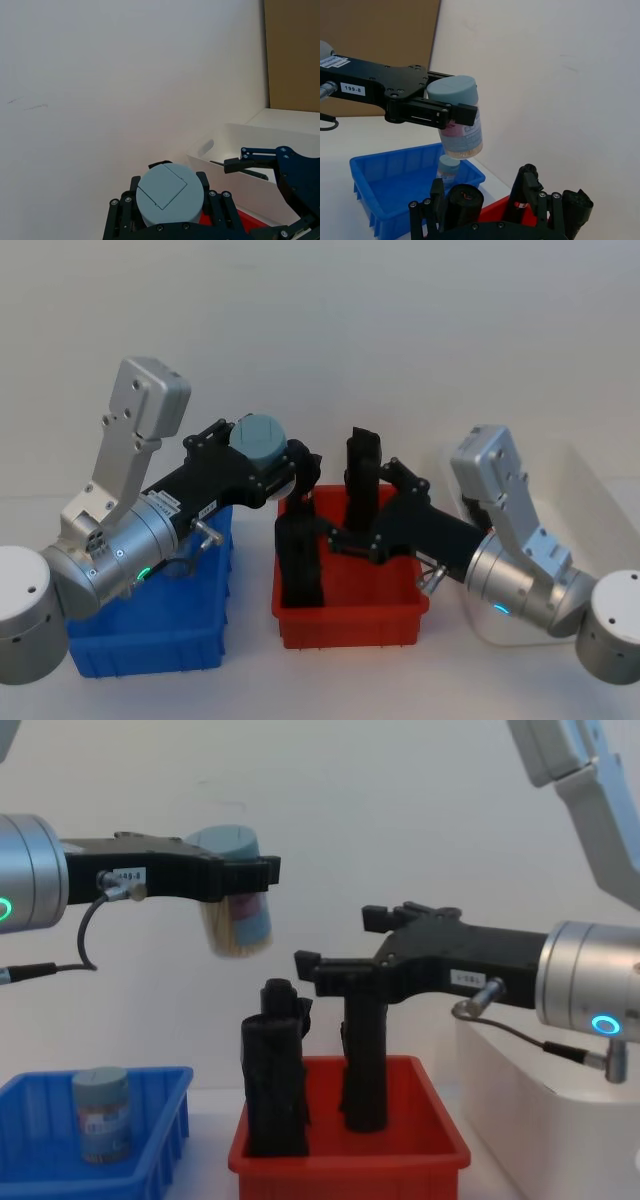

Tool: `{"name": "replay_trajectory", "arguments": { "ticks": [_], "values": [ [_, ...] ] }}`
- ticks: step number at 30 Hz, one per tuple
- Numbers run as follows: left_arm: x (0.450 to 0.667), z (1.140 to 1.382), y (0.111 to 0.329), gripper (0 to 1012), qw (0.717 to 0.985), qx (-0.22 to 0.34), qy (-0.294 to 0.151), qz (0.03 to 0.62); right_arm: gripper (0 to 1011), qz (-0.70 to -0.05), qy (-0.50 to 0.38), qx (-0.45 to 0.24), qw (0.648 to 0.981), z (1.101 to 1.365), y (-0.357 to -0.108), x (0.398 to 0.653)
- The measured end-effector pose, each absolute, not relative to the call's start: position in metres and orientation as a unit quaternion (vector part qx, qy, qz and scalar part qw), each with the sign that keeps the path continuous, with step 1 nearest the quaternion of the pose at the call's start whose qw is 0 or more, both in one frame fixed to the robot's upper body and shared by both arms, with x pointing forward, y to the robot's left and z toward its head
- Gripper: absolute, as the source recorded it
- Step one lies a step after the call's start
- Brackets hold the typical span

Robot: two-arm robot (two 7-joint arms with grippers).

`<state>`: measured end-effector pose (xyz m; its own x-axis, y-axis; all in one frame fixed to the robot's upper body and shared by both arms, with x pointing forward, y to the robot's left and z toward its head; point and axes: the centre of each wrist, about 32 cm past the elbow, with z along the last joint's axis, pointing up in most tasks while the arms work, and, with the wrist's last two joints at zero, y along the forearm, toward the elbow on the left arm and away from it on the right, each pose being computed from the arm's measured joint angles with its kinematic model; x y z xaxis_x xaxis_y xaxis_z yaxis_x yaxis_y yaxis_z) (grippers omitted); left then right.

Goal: Pick the cotton swabs from the blue box and place them into the white box.

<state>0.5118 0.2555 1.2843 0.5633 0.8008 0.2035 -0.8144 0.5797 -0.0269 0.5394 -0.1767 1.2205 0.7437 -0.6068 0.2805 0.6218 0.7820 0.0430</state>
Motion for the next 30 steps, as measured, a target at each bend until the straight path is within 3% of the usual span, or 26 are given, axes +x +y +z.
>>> {"name": "replay_trajectory", "arguments": {
  "ticks": [30],
  "values": [
    [0.51,1.281,0.254,665,0.892,0.036,-0.091,0.442,1002,-0.313,-0.128,-0.032,0.941,1.223,-0.148,0.543]
  ]
}}
